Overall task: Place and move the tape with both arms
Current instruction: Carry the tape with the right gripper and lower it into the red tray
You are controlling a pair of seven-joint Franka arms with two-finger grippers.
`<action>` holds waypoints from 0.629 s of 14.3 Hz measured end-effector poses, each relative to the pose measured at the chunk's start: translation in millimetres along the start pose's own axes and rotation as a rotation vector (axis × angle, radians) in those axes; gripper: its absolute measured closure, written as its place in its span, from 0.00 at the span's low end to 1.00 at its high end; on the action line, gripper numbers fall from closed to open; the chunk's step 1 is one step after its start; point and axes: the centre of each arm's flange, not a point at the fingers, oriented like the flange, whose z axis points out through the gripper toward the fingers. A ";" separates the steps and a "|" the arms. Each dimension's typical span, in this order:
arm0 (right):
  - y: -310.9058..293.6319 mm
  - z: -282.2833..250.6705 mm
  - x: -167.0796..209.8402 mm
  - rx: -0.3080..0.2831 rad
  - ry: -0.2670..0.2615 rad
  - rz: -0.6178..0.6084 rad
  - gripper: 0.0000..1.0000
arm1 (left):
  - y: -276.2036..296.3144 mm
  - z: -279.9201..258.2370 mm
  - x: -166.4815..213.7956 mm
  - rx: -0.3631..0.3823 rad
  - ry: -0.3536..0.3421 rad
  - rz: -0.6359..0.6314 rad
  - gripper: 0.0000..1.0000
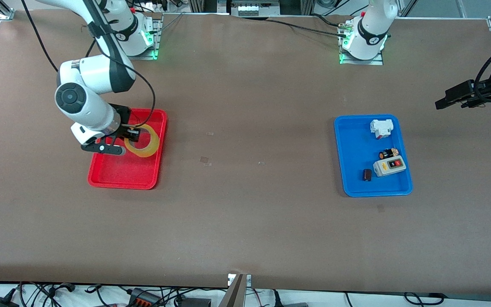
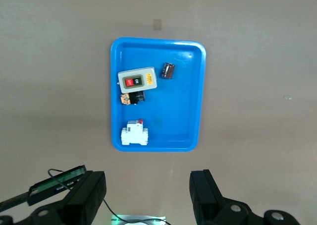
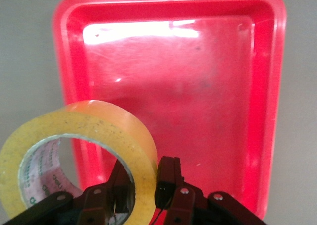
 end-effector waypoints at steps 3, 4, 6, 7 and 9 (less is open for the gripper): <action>41.7 19.8 1.0 0.010 0.004 -0.034 0.80 | 15.5 3.2 -1.1 0.059 -0.002 0.033 0.00; 53.9 26.3 1.2 0.011 -0.003 -0.041 0.80 | 21.5 5.4 -1.5 0.067 -0.006 0.044 0.00; 71.8 40.6 3.6 0.015 -0.009 -0.060 0.80 | 27.9 9.1 -2.0 0.072 -0.012 0.056 0.00; 76.9 49.3 4.8 0.016 -0.010 -0.063 0.80 | 29.5 10.2 -2.1 0.072 -0.014 0.059 0.00; 77.6 67.7 5.1 0.016 -0.016 -0.067 0.80 | 32.5 11.5 -2.4 0.073 -0.016 0.065 0.00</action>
